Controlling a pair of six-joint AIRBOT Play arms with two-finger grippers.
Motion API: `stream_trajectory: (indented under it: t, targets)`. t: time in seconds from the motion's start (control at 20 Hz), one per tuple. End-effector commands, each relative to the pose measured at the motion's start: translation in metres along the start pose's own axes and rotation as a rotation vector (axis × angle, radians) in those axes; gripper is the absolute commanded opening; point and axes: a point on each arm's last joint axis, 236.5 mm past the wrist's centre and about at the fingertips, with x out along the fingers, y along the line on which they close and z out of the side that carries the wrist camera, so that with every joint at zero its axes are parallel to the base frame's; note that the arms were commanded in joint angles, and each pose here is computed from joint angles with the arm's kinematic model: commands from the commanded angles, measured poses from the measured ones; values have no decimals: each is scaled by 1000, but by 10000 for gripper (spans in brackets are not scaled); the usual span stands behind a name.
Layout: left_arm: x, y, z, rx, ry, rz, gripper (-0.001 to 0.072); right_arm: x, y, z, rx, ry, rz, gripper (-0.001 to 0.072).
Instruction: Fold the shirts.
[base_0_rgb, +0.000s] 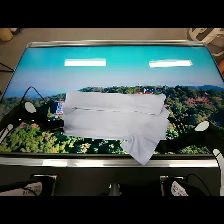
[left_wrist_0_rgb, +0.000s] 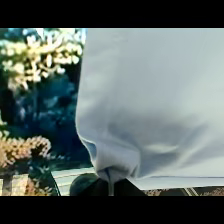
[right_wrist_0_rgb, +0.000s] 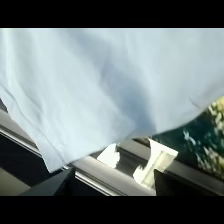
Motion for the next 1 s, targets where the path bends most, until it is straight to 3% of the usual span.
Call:
stream_trajectory:
  t: [0.0,0.1,0.3,0.4,0.45,0.65,0.95]
  targets:
    - [-3,-3,-3,-1,6,-10,24,11,1,17,55,-102,19,489]
    - [-3,-3,-2,-1,3,-10,24,16,1,16,76,-109,26,486]
    - [-3,-3,0,-1,-3,-9,24,22,-2,28,116,-178,29,328]
    - [-3,-3,0,-2,-3,-9,24,24,-4,27,124,-184,25,95]
    - [-3,-3,0,-1,-4,-9,24,24,-3,28,125,-185,28,25]
    - [-33,-11,20,116,-105,-7,22,-16,14,62,-63,-261,34,23]
    - [-123,-44,114,147,-359,-20,21,-139,2,191,-172,-583,-146,21]
